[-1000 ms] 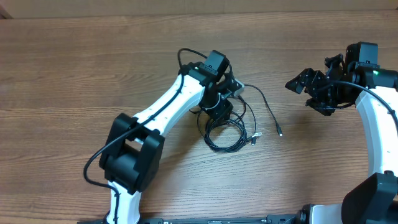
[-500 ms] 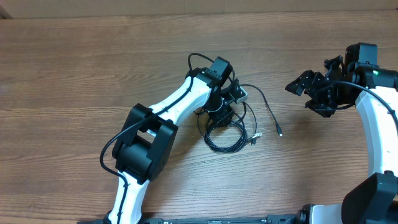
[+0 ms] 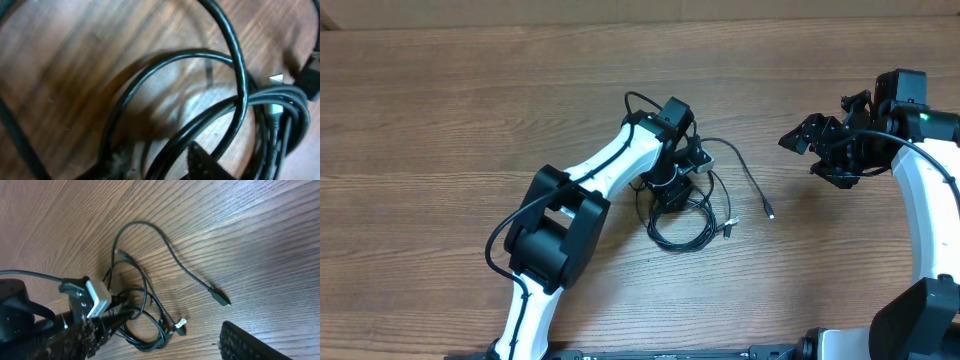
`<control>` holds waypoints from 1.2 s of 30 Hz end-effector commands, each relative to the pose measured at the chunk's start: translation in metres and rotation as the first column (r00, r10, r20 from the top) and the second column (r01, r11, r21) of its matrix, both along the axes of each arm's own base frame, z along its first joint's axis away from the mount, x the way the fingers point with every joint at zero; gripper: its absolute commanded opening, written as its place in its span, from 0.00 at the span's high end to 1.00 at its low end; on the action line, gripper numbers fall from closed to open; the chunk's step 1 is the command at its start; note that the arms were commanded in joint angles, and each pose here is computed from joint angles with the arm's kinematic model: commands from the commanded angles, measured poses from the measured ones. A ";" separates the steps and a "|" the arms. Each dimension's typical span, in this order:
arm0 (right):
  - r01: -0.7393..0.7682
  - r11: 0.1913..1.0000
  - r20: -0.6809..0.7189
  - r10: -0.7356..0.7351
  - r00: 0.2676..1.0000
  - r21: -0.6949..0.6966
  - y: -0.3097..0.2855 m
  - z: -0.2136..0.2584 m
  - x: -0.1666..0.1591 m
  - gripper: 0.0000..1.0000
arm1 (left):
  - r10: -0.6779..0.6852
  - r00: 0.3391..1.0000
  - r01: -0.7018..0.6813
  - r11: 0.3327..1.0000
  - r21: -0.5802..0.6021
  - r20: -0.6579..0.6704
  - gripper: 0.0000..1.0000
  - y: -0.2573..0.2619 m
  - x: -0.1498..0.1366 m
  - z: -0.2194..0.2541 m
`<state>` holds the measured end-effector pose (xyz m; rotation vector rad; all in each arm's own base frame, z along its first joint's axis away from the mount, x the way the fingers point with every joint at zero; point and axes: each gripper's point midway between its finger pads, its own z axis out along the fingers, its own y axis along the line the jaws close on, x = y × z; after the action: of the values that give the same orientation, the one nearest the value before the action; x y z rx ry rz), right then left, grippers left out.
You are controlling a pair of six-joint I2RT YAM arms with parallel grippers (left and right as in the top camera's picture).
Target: Untangle cables
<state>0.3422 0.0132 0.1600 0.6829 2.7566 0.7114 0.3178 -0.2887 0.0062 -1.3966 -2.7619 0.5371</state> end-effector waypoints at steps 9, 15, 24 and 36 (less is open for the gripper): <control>-0.007 1.000 0.102 0.010 0.995 -0.026 -0.002 0.021 0.013 0.20 | -0.022 0.996 0.024 0.999 0.025 -0.090 0.51 -0.013 -0.026 0.020; -0.026 0.999 0.121 0.030 0.992 -0.040 -0.003 0.022 0.015 0.20 | -0.112 0.984 0.099 0.991 -0.095 -0.140 0.40 -0.029 -0.038 0.042; -0.068 0.996 0.129 0.075 0.989 -0.059 -0.003 0.021 0.013 0.20 | -0.057 0.994 0.059 0.998 0.025 -0.093 0.32 -0.024 -0.025 0.007; -0.071 0.996 0.128 0.078 0.989 -0.060 -0.003 0.021 0.013 0.19 | -0.081 0.987 0.093 0.993 0.077 -0.136 0.49 -0.027 -0.037 -0.031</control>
<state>0.3507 0.0122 0.1624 0.5497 2.7326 0.6880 0.2921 -0.3176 0.0119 -1.4195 -2.6324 0.5470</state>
